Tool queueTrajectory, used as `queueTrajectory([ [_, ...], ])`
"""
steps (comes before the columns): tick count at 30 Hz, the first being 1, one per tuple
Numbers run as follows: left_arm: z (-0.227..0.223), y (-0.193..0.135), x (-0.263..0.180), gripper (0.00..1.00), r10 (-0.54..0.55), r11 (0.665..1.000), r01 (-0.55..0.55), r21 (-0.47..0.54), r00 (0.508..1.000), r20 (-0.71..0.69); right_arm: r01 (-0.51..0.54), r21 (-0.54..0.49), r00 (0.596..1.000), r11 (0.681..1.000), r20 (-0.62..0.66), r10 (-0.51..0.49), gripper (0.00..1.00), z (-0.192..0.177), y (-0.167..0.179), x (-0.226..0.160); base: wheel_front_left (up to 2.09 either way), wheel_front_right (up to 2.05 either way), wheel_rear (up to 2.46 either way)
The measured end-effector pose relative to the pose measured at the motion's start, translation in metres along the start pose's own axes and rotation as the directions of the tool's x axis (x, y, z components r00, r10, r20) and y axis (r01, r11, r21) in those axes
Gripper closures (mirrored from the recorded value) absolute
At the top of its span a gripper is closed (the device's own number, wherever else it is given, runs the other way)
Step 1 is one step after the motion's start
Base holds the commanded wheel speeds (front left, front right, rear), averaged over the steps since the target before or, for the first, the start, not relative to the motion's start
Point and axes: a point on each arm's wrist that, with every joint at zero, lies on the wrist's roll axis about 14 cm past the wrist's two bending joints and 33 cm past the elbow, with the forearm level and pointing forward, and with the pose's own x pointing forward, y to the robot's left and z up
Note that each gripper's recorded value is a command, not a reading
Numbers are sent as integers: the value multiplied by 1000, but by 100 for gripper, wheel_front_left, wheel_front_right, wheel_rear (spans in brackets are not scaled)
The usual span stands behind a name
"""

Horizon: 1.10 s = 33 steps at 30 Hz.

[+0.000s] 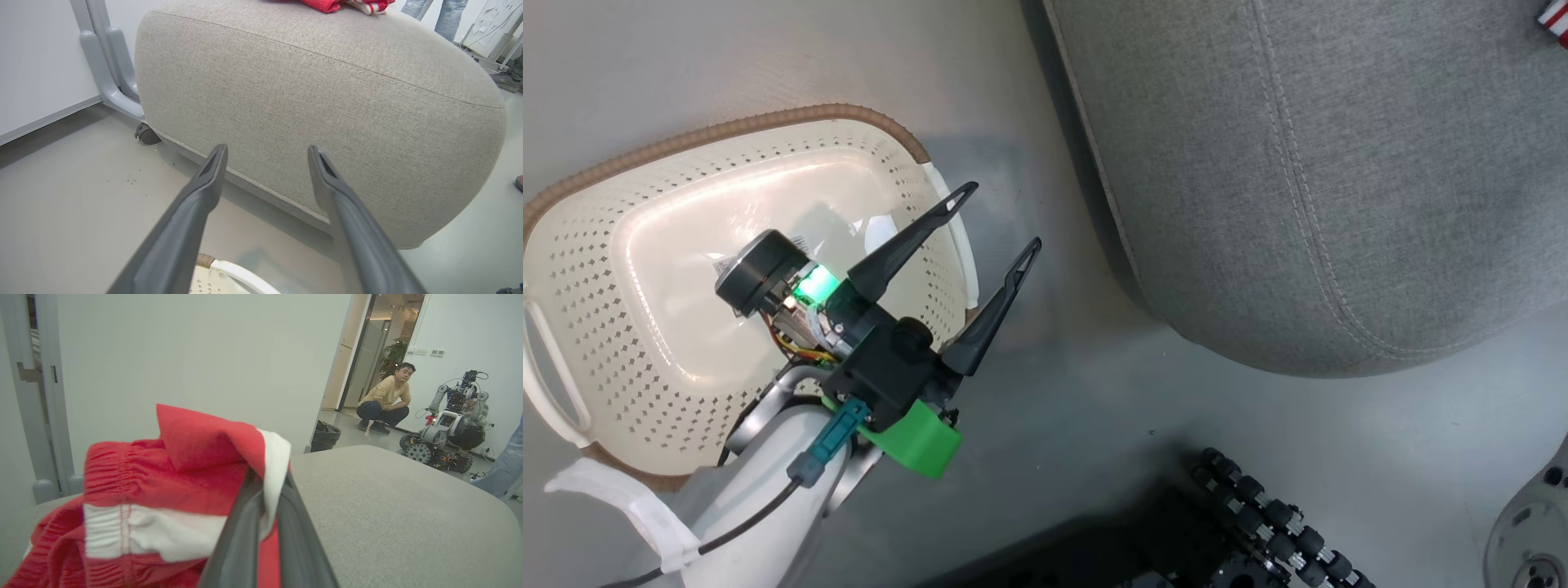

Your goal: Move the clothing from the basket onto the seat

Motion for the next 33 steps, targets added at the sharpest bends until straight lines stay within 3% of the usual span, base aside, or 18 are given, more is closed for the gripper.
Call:
queueTrajectory([
  [6,-1,-6,-3,0,-19,1000,19,16,1000,-15,66,41,983,997,-176,-58,100,-49,-14,-34,0,0,0],
  [7,0,-6,-3,0,-19,1000,19,19,1000,-14,75,47,979,996,-192,-64,56,-53,-15,-38,0,0,0],
  [8,2,-6,-2,0,-20,1000,20,23,1000,-11,82,52,975,995,-210,-69,0,-57,-17,-41,0,0,0],
  [16,26,-8,0,0,45,999,-45,17,999,16,57,33,965,998,-259,-46,0,-56,-19,-69,0,0,0],
  [21,55,20,-4,0,241,970,-239,-49,969,58,-142,100,938,985,-303,166,0,-58,42,-97,0,0,0],
  [24,71,36,-13,0,334,941,-327,-82,939,80,-266,155,906,951,-297,301,0,-53,85,-116,0,0,0],
  [26,83,51,-26,0,419,905,-406,-128,902,101,-362,201,874,910,-266,407,0,-43,121,-130,0,0,0],
  [33,110,73,-86,0,592,805,-576,-140,796,126,-518,308,808,798,-130,575,0,10,176,-167,0,0,0],
])
